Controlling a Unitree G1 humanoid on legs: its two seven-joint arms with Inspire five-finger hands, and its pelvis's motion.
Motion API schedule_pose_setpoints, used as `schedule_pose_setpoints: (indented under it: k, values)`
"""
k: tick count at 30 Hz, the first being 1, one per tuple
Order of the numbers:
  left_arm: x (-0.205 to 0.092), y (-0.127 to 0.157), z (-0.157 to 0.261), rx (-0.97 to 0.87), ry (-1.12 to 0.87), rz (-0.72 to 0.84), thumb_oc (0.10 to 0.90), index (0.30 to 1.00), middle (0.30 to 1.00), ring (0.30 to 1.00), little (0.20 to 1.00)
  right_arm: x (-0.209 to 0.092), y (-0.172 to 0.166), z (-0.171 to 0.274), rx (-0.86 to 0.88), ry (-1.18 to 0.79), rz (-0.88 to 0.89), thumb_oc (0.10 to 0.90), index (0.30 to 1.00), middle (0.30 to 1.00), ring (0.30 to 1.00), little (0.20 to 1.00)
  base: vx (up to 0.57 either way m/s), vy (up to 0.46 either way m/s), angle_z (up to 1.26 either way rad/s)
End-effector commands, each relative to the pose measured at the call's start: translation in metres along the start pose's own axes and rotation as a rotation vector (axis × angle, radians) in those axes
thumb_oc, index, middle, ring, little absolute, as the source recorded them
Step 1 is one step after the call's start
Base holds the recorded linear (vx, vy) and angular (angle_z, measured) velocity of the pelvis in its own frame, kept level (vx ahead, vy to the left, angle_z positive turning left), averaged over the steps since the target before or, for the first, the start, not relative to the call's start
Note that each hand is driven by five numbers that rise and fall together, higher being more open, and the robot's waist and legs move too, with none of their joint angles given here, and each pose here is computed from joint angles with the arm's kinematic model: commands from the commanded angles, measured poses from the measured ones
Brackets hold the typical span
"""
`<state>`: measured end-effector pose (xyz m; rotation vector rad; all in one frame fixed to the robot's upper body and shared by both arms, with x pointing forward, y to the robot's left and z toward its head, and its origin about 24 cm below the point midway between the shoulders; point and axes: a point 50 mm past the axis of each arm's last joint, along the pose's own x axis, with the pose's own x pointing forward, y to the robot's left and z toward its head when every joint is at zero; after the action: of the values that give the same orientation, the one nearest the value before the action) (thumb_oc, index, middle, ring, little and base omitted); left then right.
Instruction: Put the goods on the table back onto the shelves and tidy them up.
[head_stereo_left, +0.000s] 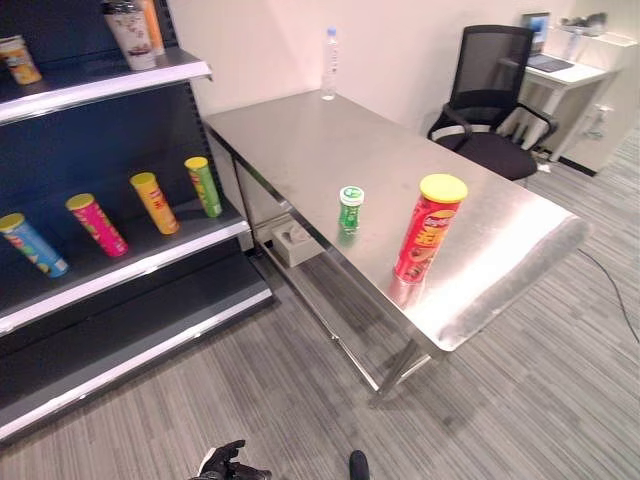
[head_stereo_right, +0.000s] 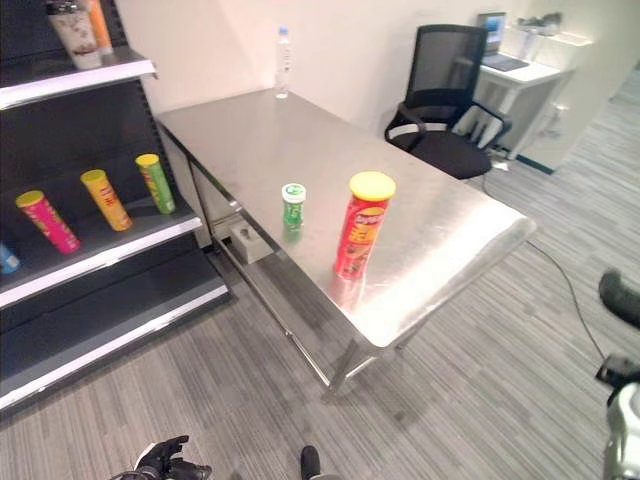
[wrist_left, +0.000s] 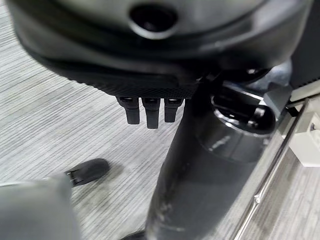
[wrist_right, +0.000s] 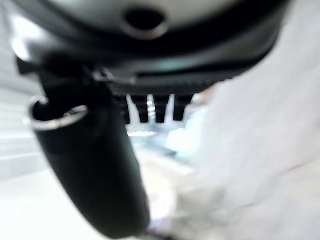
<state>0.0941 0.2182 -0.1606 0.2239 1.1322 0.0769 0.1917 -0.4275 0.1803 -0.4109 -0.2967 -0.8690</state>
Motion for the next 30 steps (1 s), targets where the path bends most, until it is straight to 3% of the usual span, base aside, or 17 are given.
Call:
schedule_pose_setpoints:
  k: [1, 5, 11, 15, 19, 25, 30]
  values:
    - [0.004, 0.028, 0.027, 0.026, -0.093, 0.061, 0.800, 0.900, 0.900, 0.900, 0.900, 0.025, 0.006, 0.091, 0.163, -0.414, 0.056, 0.800, 0.900, 0.900, 0.900, 0.900, 0.03, -0.034, 0.25]
    - [0.001, 0.020, 0.015, 0.007, -0.083, 0.025, 0.800, 0.900, 0.900, 0.900, 0.900, 0.019, 0.032, 0.144, 0.476, -0.616, 0.203, 0.800, 0.900, 0.900, 0.900, 0.900, 0.01, -0.027, 0.29]
    - [-0.001, 0.015, 0.006, -0.018, -0.059, 0.012, 0.800, 0.900, 0.900, 0.900, 0.900, 0.020, 0.051, 0.154, 0.643, -0.613, 0.291, 0.800, 0.900, 0.900, 0.900, 0.900, 0.01, -0.004, 0.20]
    - [-0.001, 0.014, 0.005, -0.025, -0.057, 0.009, 0.800, 0.900, 0.900, 0.900, 0.900, 0.023, 0.069, 0.145, 0.575, -0.534, 0.392, 0.800, 0.900, 0.900, 0.900, 0.900, 0.00, 0.003, 0.15]
    - [-0.002, 0.018, 0.005, -0.022, -0.083, -0.007, 0.800, 0.900, 0.900, 0.900, 0.900, 0.018, 0.079, 0.140, 0.276, -0.470, 0.697, 0.800, 0.900, 0.900, 0.900, 0.900, 0.00, 0.007, 0.06]
    - [-0.003, 0.017, 0.005, -0.005, -0.092, -0.022, 0.800, 0.900, 0.900, 0.900, 0.900, 0.017, 0.073, 0.144, 0.230, -0.464, 0.784, 0.800, 0.900, 0.900, 0.900, 0.900, 0.00, 0.003, 0.04]
    - [-0.003, 0.017, 0.006, -0.006, -0.100, -0.022, 0.800, 0.900, 0.900, 0.900, 0.900, 0.019, 0.068, 0.139, 0.301, -0.447, 0.739, 0.800, 0.900, 0.900, 0.900, 0.900, 0.00, 0.002, -0.02]
